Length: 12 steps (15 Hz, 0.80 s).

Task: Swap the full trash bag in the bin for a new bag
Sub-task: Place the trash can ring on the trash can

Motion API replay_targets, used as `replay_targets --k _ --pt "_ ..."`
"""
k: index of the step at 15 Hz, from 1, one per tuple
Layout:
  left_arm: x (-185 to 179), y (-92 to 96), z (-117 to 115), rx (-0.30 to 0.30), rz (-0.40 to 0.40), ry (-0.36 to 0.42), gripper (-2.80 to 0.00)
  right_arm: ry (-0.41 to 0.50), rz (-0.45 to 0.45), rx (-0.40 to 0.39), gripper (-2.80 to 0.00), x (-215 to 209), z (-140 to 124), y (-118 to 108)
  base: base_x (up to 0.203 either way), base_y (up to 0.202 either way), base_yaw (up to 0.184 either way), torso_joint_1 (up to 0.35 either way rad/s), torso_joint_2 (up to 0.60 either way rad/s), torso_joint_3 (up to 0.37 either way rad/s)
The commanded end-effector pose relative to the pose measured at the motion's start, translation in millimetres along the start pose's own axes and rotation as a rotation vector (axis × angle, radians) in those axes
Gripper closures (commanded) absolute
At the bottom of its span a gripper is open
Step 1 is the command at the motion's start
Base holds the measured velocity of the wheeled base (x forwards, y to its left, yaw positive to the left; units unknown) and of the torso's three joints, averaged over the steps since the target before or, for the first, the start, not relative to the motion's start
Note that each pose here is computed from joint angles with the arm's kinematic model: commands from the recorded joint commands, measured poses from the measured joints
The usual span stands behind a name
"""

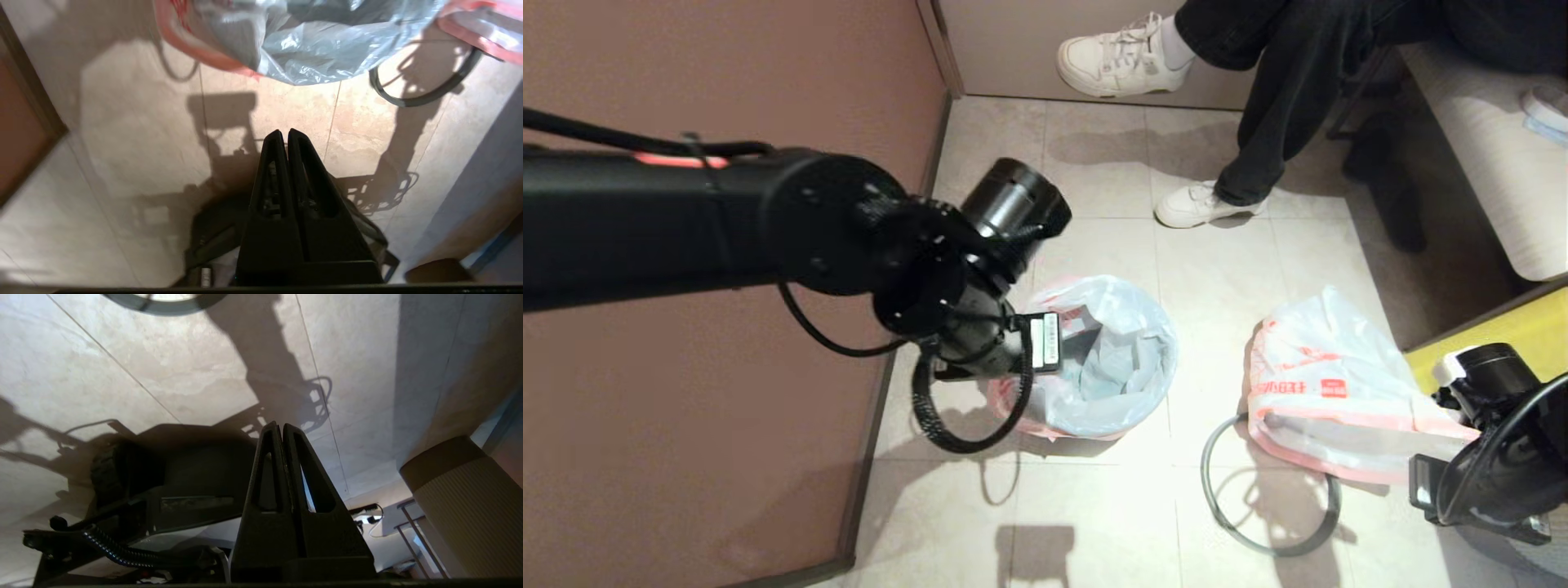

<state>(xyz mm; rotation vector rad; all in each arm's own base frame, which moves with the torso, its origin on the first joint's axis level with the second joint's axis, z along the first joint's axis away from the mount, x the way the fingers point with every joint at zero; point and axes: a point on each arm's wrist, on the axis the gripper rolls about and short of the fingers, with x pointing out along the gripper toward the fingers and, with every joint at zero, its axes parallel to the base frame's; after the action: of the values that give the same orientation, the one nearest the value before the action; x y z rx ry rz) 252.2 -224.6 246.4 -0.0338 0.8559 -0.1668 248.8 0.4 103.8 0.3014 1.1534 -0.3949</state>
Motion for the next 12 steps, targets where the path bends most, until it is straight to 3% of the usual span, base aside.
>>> replay_targets --k 1,3,5,7,12 --pt "-45.6 16.5 4.3 0.053 -0.042 -0.090 0.00 0.020 0.000 -0.032 0.00 3.5 -9.8 5.1 0.000 0.000 0.000 0.000 0.00 0.000" --pt "-39.6 12.6 0.3 0.100 -0.007 -0.086 0.00 0.000 0.005 -0.030 0.00 7.0 -10.9 5.0 0.000 0.000 0.000 0.000 0.00 0.000" --pt "-7.3 0.4 -8.1 0.140 0.128 -0.071 0.00 0.016 -0.013 -0.037 0.00 11.3 -15.7 0.3 0.000 0.000 0.000 0.000 0.00 0.000" --pt "17.1 -7.6 -7.8 0.127 0.157 -0.090 0.00 0.036 -0.045 -0.061 0.00 23.0 -7.7 -5.1 0.000 0.000 0.000 0.000 0.00 0.000" --pt "31.1 11.3 15.0 0.033 0.193 -0.148 0.00 0.160 -0.121 -0.104 0.00 93.4 28.7 -17.5 0.000 0.000 0.000 0.000 0.00 0.000"
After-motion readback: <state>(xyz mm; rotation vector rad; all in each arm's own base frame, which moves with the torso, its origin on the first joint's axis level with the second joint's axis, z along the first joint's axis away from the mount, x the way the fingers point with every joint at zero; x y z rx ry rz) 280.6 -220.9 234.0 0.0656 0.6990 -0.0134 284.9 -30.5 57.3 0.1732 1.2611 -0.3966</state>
